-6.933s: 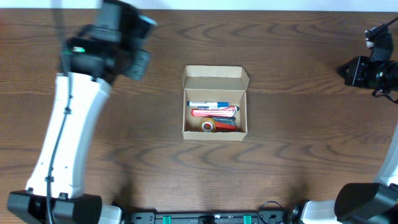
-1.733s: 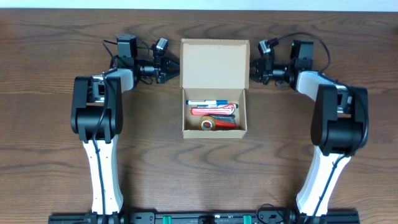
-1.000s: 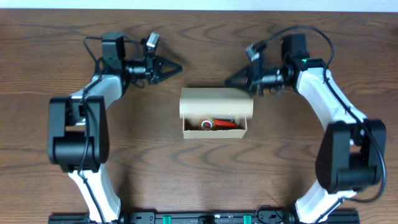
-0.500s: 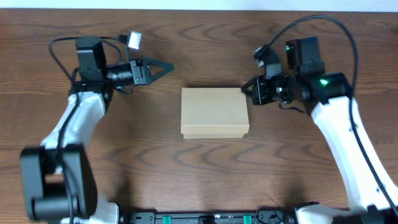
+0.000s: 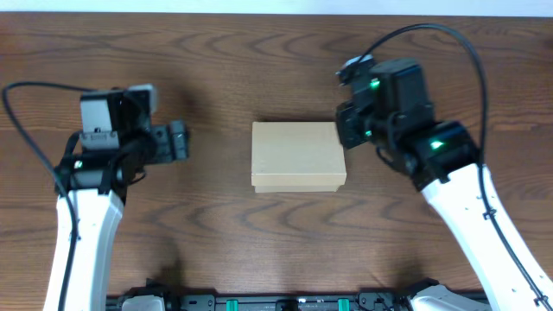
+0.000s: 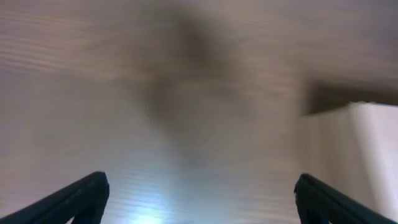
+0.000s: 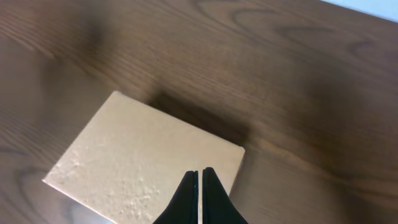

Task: Pack container
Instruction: 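Press the closed lid down with the right gripper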

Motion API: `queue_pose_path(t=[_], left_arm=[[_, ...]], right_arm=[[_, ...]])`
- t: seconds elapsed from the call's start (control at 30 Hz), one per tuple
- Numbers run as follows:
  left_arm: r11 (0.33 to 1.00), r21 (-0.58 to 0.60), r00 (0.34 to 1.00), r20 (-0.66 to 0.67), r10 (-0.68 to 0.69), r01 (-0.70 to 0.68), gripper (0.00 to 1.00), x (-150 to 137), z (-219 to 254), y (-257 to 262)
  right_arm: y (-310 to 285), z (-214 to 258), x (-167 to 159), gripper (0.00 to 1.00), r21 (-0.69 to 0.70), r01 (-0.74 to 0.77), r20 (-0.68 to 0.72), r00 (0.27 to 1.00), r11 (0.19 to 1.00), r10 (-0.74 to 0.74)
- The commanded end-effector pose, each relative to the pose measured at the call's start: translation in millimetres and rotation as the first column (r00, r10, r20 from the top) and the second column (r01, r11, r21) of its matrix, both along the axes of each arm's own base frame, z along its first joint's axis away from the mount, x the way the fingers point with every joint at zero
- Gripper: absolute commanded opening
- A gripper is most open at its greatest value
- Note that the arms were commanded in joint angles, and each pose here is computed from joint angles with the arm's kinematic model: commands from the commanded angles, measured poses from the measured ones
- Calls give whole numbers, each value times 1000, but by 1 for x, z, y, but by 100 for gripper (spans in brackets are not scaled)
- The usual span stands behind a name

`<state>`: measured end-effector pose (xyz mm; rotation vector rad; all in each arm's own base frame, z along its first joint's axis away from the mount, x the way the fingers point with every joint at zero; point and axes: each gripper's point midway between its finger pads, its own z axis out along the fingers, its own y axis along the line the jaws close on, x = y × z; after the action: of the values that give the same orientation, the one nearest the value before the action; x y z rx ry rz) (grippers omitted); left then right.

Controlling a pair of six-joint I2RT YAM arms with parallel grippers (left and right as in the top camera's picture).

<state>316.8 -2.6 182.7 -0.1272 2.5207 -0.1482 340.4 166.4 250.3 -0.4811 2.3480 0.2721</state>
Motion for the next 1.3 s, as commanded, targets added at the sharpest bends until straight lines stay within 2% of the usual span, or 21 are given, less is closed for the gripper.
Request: queue_pose_path(t=[0.0, 0.1, 0.2, 0.53, 0.93, 1.27], left_arm=[[925, 293, 969, 11, 248, -240, 96, -22, 10, 66], [923, 303, 968, -5, 252, -239, 95, -30, 10, 67], [940, 259, 970, -34, 240, -224, 96, -33, 5, 58], [946, 238, 972, -39, 234, -218, 95, -33, 4, 55], [947, 238, 971, -43, 234, -217, 96, -34, 3, 55], [947, 241, 971, -57, 234, -214, 95, -37, 1, 55]], right_arm=[[8, 5, -6, 1, -82, 71, 57, 996, 994, -66], [30, -2, -21, 1, -66, 38, 20, 999, 997, -37], [39, -19, -33, 1, -61, 82, -58, 995, 995, -85], [41, -78, -45, 1, -211, 51, -223, 970, 976, -99], [36, -111, -55, 1, -254, 161, -337, 910, 954, -243], [31, -134, -67, 1, -282, 186, -387, 876, 941, -289]])
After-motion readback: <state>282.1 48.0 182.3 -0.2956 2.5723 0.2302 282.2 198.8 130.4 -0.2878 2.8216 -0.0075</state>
